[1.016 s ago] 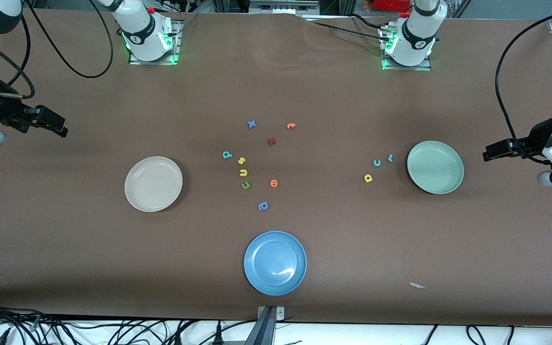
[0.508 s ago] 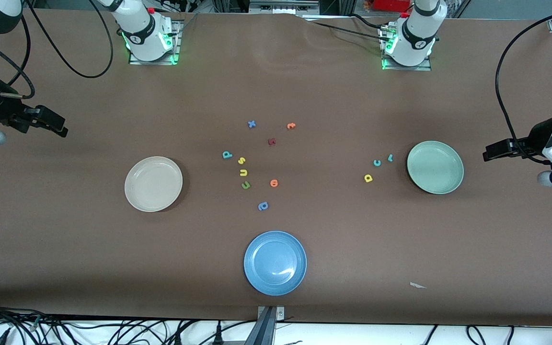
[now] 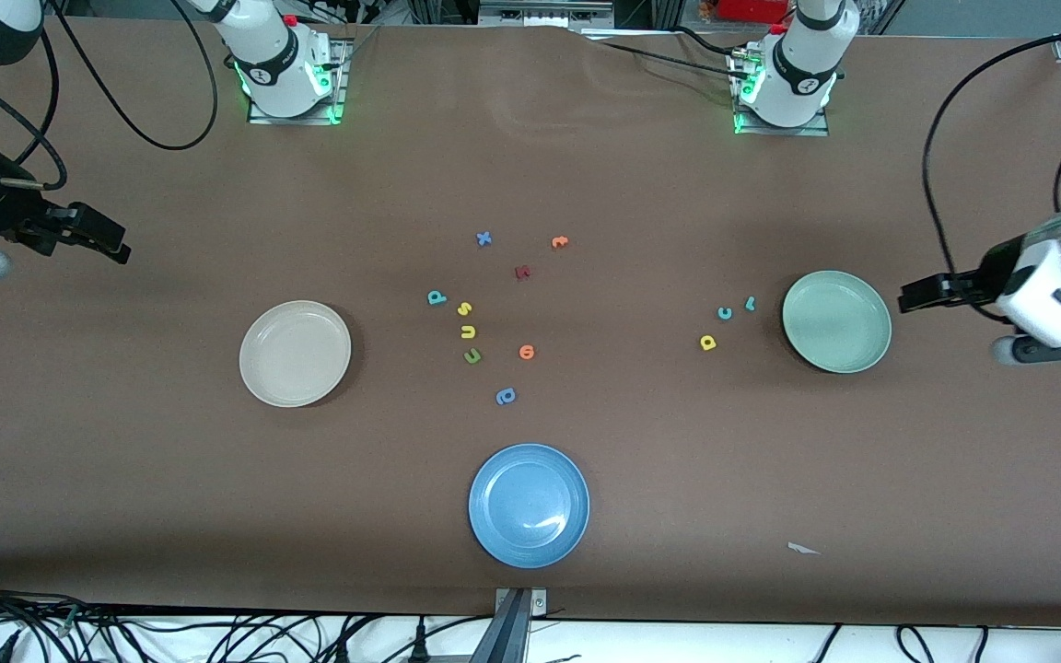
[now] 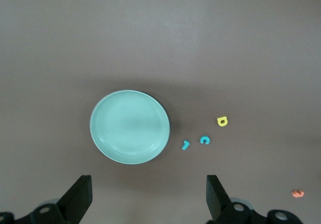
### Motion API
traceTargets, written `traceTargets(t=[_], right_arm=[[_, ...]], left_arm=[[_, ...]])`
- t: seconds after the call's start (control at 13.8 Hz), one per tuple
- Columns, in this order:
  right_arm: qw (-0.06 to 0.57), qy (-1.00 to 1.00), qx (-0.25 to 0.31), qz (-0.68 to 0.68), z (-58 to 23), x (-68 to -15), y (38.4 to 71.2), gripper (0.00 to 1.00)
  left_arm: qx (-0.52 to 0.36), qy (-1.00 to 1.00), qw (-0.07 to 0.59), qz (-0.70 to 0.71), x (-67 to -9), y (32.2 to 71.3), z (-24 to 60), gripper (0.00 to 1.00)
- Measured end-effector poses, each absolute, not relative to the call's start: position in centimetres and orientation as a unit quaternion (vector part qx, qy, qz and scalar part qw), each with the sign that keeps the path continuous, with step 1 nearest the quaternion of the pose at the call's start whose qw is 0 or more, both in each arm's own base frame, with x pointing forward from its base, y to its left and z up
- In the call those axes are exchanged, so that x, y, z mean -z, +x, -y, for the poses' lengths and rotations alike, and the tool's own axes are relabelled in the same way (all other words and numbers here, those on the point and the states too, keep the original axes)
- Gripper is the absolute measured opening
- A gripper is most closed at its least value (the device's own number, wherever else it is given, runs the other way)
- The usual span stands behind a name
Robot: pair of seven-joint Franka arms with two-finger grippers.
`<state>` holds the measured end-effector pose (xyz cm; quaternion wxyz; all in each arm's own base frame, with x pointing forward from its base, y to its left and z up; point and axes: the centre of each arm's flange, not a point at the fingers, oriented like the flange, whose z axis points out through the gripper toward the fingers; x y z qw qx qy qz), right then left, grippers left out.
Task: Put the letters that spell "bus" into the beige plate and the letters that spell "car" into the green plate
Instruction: 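Reach both grippers toward the scattered foam letters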
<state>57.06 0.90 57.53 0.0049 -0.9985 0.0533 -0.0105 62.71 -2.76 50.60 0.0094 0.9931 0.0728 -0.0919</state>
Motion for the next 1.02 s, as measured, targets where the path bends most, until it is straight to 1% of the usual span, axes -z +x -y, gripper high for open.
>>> traceTargets(t=[0.22, 0.44, 0.58, 0.73, 0.87, 1.02], right_arm=[[0.005, -0.999, 0.007, -0.049, -1.4, -57.5, 57.0, 1.00], [0.003, -1.000, -0.014, -0.027, -4.0, -56.1, 56.9, 1.00], [-0.001, -0.999, -0.045, -0.009, -7.0, -52.9, 57.3, 1.00], [-0.008, -0.998, -0.058, -0.024, -11.6, -49.3, 58.1, 1.00], [-0.013, -0.997, -0.051, -0.063, -16.9, -45.5, 58.6, 1.00], [-0.011, -0.990, -0.032, -0.134, -21.2, -41.8, 58.6, 1.00]], left_arm=[[0.122, 0.985, -0.009, -0.121, -46.6, 63.2, 7.3, 1.00], [0.136, 0.971, -0.032, -0.191, -41.5, 64.1, 11.1, 1.00], [0.144, 0.959, -0.043, -0.240, -37.6, 64.6, 12.9, 1.00], [0.155, 0.950, -0.034, -0.270, -33.6, 64.5, 14.0, 1.00], [0.151, 0.942, -0.018, -0.300, -30.2, 64.2, 14.1, 1.00], [0.136, 0.935, -0.008, -0.326, -27.5, 63.7, 14.5, 1.00]])
